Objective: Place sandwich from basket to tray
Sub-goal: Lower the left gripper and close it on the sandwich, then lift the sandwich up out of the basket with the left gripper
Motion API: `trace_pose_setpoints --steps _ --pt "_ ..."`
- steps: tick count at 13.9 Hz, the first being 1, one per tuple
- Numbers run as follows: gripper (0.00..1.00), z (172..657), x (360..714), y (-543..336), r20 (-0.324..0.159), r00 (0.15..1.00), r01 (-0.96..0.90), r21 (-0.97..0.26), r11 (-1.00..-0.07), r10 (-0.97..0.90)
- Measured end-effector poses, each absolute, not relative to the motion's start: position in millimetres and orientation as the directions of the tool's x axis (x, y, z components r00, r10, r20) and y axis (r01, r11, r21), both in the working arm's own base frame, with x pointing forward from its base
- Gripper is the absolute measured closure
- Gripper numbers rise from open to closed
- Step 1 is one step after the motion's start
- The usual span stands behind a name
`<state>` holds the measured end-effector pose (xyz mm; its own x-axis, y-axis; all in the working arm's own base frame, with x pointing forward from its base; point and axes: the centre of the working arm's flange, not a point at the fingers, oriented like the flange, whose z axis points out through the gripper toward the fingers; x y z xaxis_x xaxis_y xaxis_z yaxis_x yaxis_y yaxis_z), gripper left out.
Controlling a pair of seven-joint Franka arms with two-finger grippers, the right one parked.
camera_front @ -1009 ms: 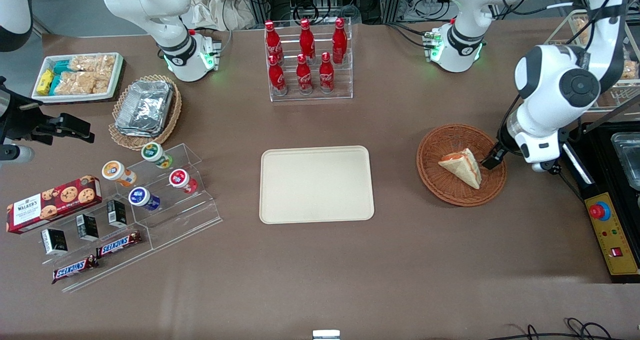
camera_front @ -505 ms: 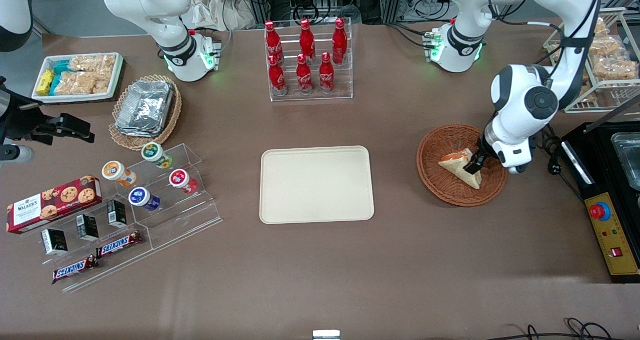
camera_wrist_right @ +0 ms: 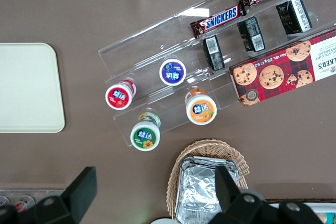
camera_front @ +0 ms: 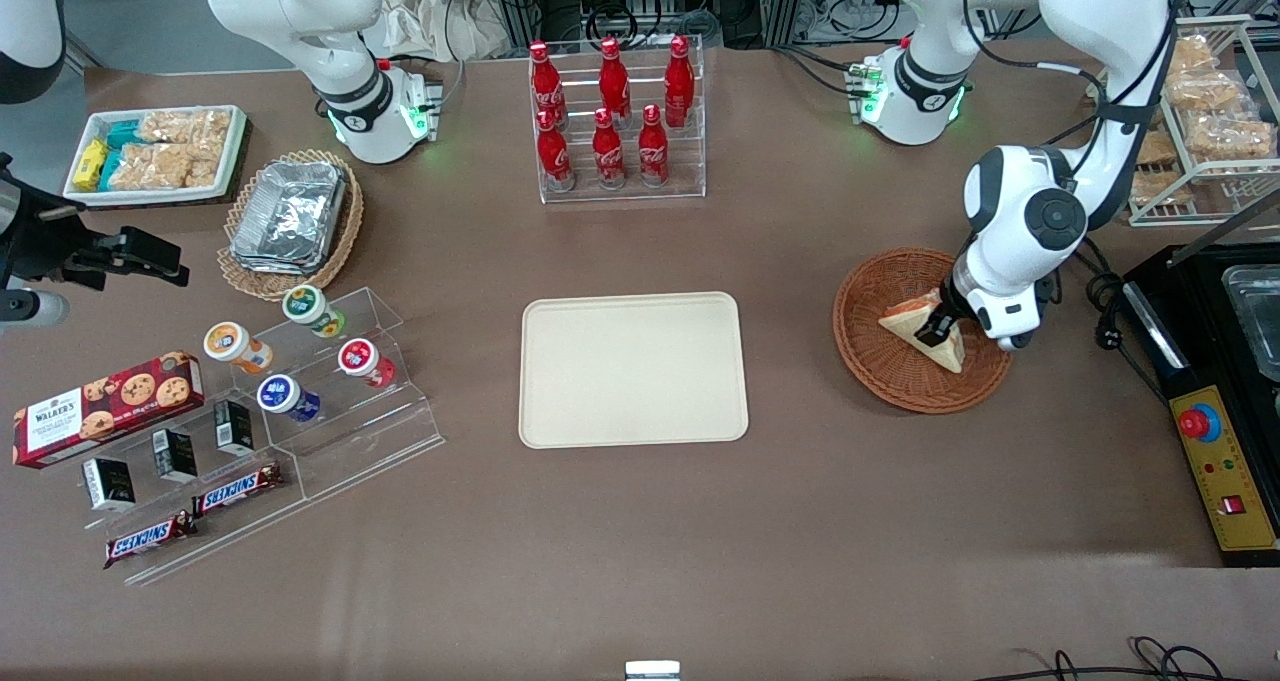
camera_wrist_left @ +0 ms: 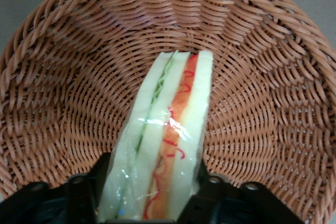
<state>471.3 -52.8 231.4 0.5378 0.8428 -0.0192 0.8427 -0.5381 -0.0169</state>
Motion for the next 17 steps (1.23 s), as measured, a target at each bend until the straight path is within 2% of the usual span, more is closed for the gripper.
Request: trace_pose_setpoints --steps 2,5,7,9,12,14,17 --pt "0.56 236 476 -54 -0.012 0.541 0.841 -0.002 -0.541 0.841" --pt "0.62 258 485 -56 0.013 0.574 0.818 0.031 -0.574 0.819" --pt "0.65 289 492 -57 0.022 0.633 0.774 0.026 -0.633 0.774" --pt "0.75 333 501 -56 0.005 0.708 0.706 -0.010 -0.708 0.706" --pt "0.75 426 524 -55 -0.058 0.815 0.573 -0.071 -0.817 0.576" --pt "0.75 484 534 -57 -0.082 0.881 0.460 -0.074 -0.885 0.465" --pt "0.75 529 539 -71 -0.075 0.967 0.241 -0.046 -0.969 0.244"
